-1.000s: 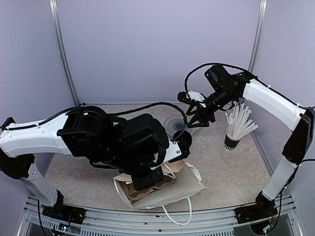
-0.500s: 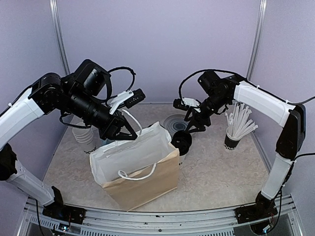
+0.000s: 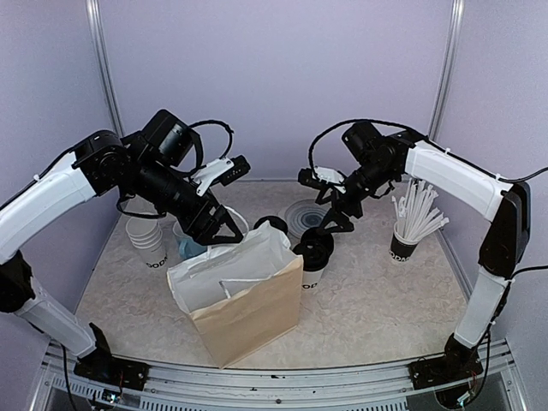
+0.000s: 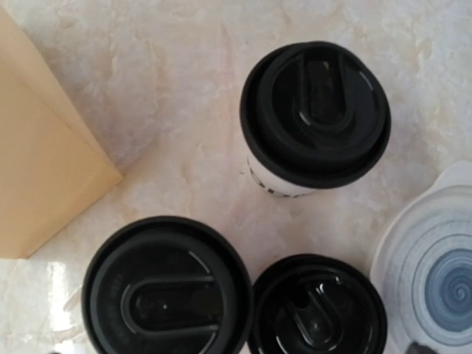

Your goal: Pack the takeout coffee

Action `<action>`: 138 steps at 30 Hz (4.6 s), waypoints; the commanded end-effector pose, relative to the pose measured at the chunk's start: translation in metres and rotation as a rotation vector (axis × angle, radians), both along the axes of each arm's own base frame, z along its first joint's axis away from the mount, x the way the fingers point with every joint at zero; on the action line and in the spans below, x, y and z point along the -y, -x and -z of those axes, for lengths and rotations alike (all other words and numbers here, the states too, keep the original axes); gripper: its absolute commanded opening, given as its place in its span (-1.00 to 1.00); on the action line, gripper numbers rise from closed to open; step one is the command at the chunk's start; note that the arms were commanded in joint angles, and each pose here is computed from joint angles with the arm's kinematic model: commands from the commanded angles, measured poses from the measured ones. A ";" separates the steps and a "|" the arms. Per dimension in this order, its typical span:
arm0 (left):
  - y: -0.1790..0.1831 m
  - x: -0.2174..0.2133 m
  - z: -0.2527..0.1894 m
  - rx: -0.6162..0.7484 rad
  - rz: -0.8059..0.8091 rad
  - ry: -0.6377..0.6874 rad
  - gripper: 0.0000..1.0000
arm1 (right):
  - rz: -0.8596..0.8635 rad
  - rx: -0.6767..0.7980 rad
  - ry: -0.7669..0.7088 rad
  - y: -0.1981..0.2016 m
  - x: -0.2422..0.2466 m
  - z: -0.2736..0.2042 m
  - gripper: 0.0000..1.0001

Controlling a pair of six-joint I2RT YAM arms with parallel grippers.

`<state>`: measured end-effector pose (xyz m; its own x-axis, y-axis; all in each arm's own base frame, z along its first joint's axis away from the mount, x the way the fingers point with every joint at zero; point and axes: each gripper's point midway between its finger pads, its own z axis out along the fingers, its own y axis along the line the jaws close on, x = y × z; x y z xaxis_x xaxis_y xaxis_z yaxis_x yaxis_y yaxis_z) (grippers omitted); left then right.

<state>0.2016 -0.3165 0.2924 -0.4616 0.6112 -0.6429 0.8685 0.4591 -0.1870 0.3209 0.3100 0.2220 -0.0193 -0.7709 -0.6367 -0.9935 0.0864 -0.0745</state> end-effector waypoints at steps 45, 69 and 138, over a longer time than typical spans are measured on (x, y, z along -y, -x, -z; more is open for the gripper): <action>0.028 -0.034 -0.015 0.165 -0.084 0.075 0.58 | -0.090 0.000 0.394 0.039 -0.010 0.097 0.42; 0.028 -0.037 -0.007 0.158 -0.093 0.058 0.59 | -0.084 0.022 0.485 0.052 0.000 0.108 0.46; 0.002 0.021 0.008 0.044 0.075 -0.074 -0.95 | -0.461 0.530 0.192 0.160 -0.098 -0.111 0.06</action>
<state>0.1986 -0.3337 0.2884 -0.4274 0.6454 -0.6331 0.8883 0.4301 -0.1612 0.1526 0.3983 0.3363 0.6083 -0.7071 -0.3604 -0.7666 -0.4058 -0.4977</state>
